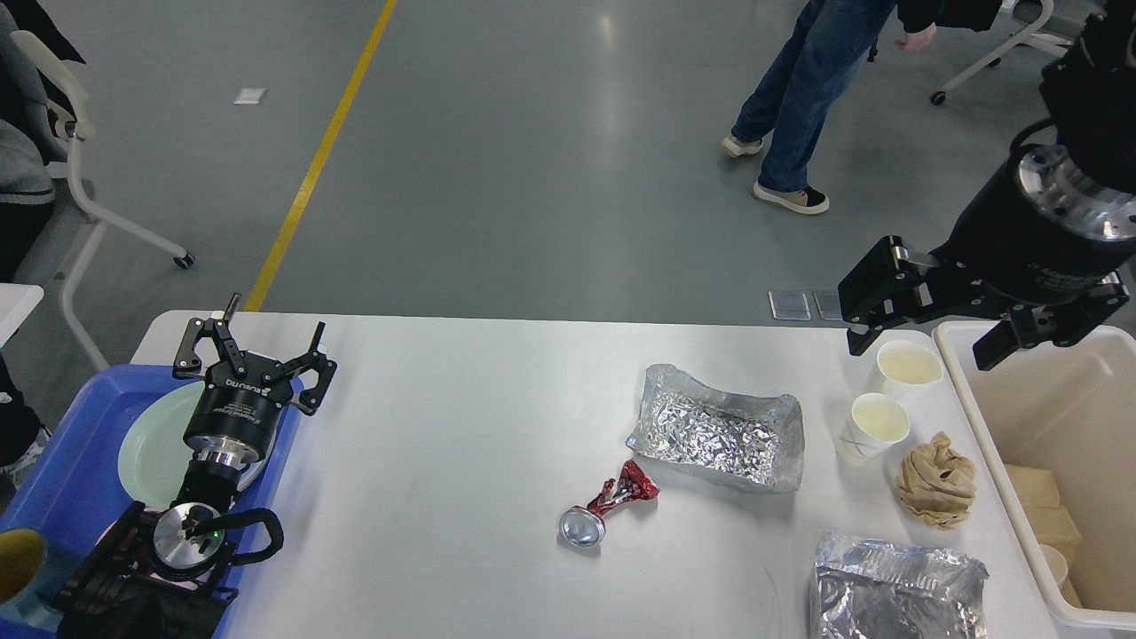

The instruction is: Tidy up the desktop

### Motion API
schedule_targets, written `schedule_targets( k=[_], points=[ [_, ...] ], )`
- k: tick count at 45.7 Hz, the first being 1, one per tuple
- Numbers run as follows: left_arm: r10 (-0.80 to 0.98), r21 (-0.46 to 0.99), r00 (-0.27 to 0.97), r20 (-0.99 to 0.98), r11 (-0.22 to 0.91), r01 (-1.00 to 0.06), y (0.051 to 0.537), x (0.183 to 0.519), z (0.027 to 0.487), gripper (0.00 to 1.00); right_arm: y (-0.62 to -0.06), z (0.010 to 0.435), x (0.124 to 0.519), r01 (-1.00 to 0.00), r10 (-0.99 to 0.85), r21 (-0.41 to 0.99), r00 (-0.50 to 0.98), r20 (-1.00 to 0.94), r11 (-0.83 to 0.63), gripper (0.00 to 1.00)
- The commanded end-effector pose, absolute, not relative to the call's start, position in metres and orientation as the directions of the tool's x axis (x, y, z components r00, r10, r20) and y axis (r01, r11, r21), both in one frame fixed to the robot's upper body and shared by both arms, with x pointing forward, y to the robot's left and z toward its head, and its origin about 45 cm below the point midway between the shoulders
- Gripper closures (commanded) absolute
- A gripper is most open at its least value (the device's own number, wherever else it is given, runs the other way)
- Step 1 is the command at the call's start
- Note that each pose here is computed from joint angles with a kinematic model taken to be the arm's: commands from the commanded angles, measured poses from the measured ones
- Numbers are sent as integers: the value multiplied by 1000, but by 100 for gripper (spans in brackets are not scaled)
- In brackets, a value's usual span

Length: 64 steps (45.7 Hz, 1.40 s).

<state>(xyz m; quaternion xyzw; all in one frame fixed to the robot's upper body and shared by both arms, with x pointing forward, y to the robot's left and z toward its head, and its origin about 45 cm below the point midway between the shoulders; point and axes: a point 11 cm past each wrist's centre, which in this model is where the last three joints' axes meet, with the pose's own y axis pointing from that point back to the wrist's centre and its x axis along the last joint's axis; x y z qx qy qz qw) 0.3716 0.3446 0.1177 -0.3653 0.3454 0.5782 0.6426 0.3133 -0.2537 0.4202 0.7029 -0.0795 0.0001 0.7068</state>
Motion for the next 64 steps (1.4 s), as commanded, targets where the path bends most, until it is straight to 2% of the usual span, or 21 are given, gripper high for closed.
schedule_targets(
  k=[1,6,11,27,36,42,47,52,64],
  points=[
    [491,-70,93,-866,64,-995,345,372,118,4,-255,419,314,-114,-115,993,987,115,11,0],
    [491,-70,93,-866,64,-995,345,372,118,4,-259,408,319,-122,-127,992,984,124,19,0],
    [491,-70,93,-866,64,-995,345,372,118,4,-271,390,336,-195,-162,980,966,199,44,0],
    [491,-70,93,-866,64,-995,345,372,118,4,-335,288,386,-334,-266,927,890,370,173,0],
    [491,-70,93,-866,64,-995,345,372,118,4,-380,239,414,-394,-419,894,790,447,213,0],
    [491,-71,93,-866,63,-995,345,372,118,4,-400,185,417,-406,-502,891,738,451,204,0],
    [491,-70,93,-866,64,-995,345,372,118,4,-402,157,417,-426,-549,887,705,449,177,0],
    [491,-71,93,-866,63,-995,345,372,118,4,-416,139,414,-445,-570,874,674,470,194,0],
    [491,-71,93,-866,63,-995,345,372,118,4,-433,128,413,-488,-586,841,619,523,234,0]
  ],
)
